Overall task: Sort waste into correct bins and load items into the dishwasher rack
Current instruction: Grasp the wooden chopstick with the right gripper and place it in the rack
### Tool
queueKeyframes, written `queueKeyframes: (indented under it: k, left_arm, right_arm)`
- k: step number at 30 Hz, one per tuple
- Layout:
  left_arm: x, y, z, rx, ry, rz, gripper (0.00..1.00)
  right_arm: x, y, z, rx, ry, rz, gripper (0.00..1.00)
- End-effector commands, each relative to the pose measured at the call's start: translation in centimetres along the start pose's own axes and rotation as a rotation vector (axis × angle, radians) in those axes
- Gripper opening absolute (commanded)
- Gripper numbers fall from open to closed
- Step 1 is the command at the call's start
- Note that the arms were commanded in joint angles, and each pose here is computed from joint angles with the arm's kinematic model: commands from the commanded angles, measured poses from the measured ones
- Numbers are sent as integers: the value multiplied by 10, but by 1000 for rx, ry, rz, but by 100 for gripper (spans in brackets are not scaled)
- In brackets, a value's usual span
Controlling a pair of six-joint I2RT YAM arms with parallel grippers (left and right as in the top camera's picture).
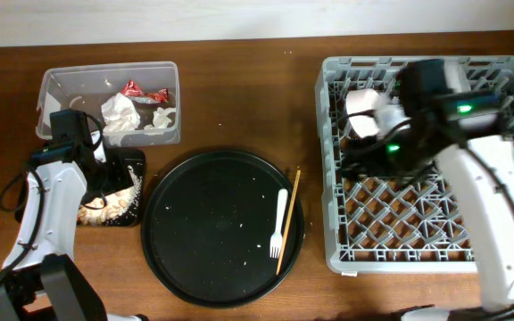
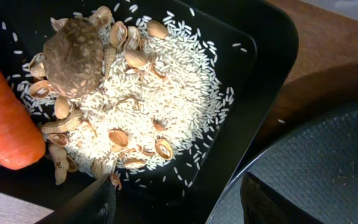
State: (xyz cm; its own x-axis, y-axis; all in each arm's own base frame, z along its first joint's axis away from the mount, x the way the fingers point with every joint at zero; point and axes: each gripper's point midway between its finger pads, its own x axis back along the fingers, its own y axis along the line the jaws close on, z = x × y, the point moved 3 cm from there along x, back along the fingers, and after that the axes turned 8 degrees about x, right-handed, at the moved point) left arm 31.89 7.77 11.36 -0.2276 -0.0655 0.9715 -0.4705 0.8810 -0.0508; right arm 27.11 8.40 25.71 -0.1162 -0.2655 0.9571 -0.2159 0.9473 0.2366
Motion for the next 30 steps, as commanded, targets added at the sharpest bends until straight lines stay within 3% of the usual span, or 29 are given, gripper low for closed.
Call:
queueKeyframes:
  k: [1, 5, 7, 12, 18, 20, 28, 30]
  left_arm:
    - [8, -1, -3, 3, -20, 20, 64]
    - [8, -1, -3, 3, -20, 20, 64]
    - [8, -1, -2, 3, -19, 20, 64]
    - [7, -1, -1, 3, -15, 19, 65]
    - [7, -1, -1, 3, -15, 19, 64]
    - [7, -1, -1, 3, -15, 19, 64]
    - [7, -1, 0, 3, -10, 18, 64]
    - [3, 0, 3, 3, -1, 15, 64]
  right_arm:
    - [-29, 53, 8, -10, 28, 3, 94]
    - [-112, 93, 42, -33, 100, 14, 93]
    - [-153, 95, 52, -74, 47, 64, 89]
    - [-200, 83, 56, -133, -3, 143, 85]
    - [-227, 81, 50, -134, 4, 162, 72]
    - [-232, 82, 47, -134, -2, 157, 61]
    - [-245, 67, 42, -237, -41, 250, 61]
    - [-245, 68, 39, -255, -62, 243, 56]
